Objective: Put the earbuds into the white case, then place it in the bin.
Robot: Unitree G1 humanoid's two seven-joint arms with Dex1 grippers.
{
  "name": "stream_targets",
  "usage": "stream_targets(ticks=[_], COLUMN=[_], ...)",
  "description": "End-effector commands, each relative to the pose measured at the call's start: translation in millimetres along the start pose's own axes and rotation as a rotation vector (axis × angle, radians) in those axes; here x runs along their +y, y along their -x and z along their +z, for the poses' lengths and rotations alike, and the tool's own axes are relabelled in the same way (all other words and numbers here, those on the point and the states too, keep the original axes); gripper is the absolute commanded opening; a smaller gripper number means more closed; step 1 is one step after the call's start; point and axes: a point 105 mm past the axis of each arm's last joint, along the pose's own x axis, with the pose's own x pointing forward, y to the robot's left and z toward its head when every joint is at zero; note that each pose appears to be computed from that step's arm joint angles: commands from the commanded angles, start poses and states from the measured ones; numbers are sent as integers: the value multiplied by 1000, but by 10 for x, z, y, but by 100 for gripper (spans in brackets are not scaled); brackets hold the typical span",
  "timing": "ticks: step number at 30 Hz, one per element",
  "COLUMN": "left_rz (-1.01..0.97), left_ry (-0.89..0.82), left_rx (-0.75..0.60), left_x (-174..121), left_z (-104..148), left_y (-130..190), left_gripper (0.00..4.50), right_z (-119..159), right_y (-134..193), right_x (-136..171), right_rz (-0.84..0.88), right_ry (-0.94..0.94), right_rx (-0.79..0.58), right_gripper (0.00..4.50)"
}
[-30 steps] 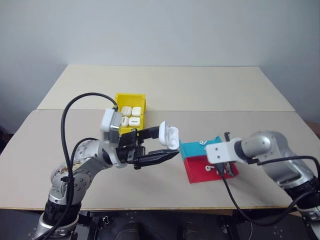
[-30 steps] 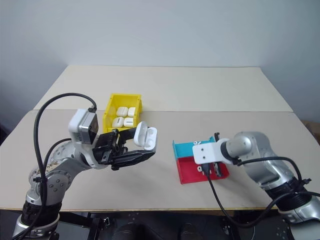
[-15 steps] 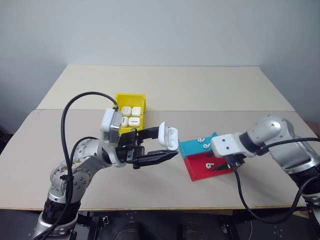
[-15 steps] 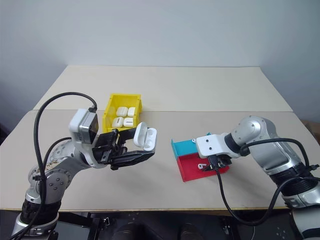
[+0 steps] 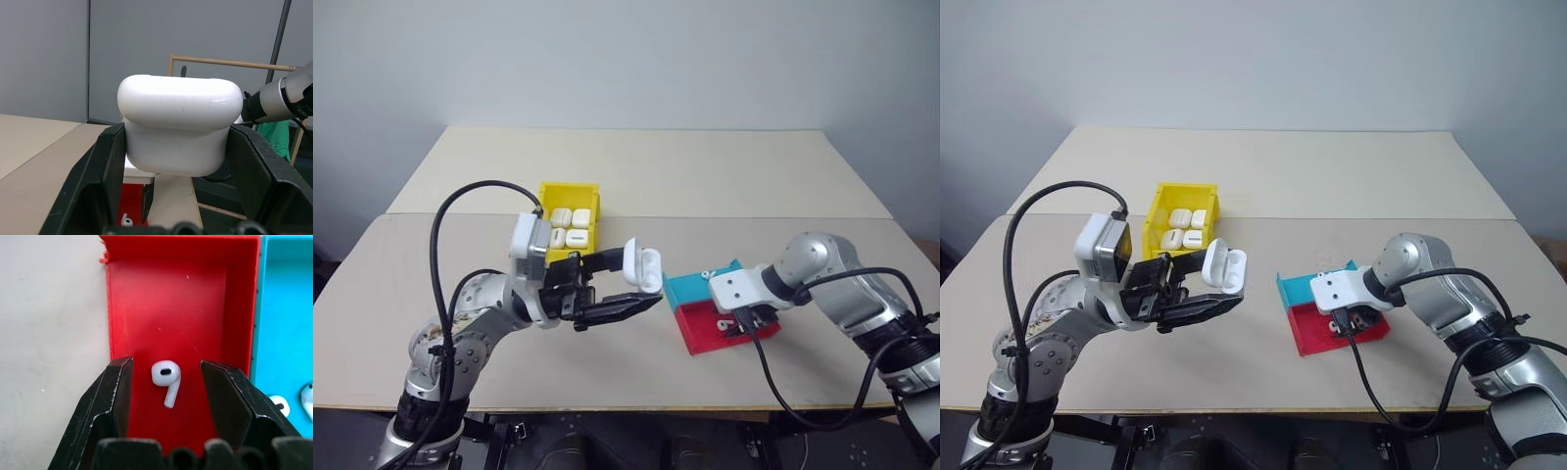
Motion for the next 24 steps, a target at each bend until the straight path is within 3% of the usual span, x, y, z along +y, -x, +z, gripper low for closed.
stream_targets(ticks=[1, 24], left_rz=[-15, -8], left_ry=[-46, -41], left_rx=[-18, -19], left_x=[-68, -96], left_z=[96, 104], left_y=[-6, -13], left_gripper=[278, 278], right_z=[10, -119], right_y=[22, -78], right_x=[-28, -8], right_rz=[-11, 8], right_ry=[23, 23], right_rx=[12, 53], right_gripper=[264, 264])
